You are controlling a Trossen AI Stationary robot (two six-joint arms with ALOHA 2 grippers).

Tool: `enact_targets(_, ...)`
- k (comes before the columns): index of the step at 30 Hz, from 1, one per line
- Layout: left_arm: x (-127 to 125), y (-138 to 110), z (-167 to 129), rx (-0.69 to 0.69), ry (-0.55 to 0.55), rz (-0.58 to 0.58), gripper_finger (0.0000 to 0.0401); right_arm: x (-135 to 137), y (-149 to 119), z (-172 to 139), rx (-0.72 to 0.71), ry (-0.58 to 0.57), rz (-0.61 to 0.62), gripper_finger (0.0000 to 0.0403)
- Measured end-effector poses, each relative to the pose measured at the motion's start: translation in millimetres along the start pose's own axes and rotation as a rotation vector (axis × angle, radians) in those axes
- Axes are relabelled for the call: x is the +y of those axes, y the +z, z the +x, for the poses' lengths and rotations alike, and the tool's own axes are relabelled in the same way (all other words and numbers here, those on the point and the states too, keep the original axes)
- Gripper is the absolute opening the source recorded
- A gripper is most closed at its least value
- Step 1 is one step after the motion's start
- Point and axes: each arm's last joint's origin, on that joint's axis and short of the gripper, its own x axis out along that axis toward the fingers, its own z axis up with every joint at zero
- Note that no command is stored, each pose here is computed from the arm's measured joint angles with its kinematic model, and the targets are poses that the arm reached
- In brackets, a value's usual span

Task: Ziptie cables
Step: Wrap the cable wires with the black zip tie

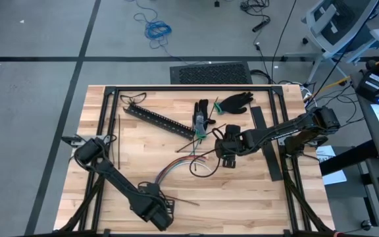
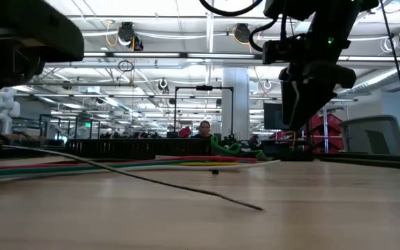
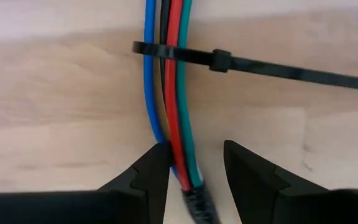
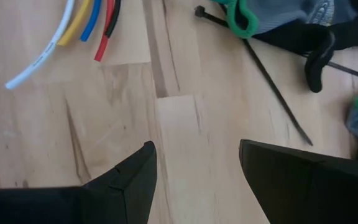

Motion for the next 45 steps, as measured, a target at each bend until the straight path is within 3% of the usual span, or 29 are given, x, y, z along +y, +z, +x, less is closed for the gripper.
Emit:
enact_targets(9,4.4,1.3,1.8,-0.040,0.053,0.012,0.0150,0.3,0.3,0.0,-0.002,0.005,0.002,0.0219)
enact_targets(15,16.1,8.1,0.2,-0.096,0.187,0.026,0.0150,0.3,-0.1,0.0,0.001,0.007,0.002,0.0219)
enact_targets(22,11.4,4.2,-13.8,-0.067,0.177,0.029,0.0150,-0.2,0.5,0.3,0.004,0.031,0.032,0.0219)
enact_targets(28,19.6,4.8,-21.2,-0.120,0.249,0.058,0.0150,-0.2,2.2,0.4,-0.011,0.035,0.041,0.0219)
enact_targets(45,23.0,-0.3,-6.6,-0.117,0.186,0.085,0.0150,-2.8,2.7,1.5,-0.003,0.053,0.072,0.0220)
